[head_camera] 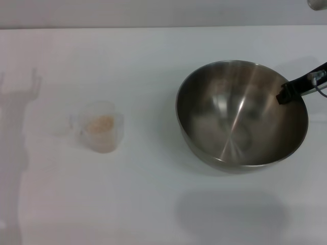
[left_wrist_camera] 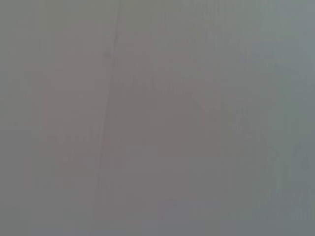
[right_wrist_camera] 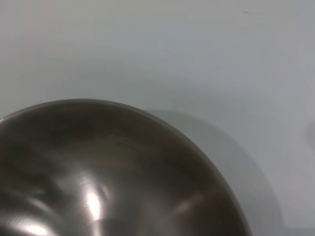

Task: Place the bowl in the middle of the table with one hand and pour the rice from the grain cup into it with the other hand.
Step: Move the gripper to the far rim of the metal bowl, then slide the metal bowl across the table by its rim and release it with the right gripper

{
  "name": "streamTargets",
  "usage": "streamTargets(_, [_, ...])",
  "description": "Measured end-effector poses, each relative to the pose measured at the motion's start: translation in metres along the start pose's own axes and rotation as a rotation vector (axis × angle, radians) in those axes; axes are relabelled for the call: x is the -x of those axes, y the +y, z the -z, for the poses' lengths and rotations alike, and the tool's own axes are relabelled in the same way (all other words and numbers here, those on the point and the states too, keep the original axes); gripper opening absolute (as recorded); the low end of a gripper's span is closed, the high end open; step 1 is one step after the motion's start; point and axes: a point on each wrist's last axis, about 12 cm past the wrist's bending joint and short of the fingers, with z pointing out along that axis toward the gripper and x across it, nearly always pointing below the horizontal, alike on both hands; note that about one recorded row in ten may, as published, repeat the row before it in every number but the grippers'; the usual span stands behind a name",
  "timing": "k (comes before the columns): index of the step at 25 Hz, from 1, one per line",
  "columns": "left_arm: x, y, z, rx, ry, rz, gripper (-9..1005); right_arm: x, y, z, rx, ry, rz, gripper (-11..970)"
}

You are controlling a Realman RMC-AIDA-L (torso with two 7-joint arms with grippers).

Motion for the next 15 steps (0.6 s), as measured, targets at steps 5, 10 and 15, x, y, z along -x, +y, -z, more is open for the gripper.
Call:
streamTargets(5, [0.0, -0.001, -0.001, -0.002, 0.001, 0.003, 766, 0.004, -0.001, 0.003, -0.007, -0.035, -0.001, 2])
streamTargets(10, [0.0, -0.001, -0.001, -0.003, 0.0, 0.004, 765, 0.012, 0.0, 0.009, -0.012, -0.091, 0.007, 0])
streamTargets(15, [0.0, -0.002, -0.001, -0.003, -0.001, 0.005, 765, 0.021, 0.008, 0.015, 0.041, -0.156, 0.024, 1])
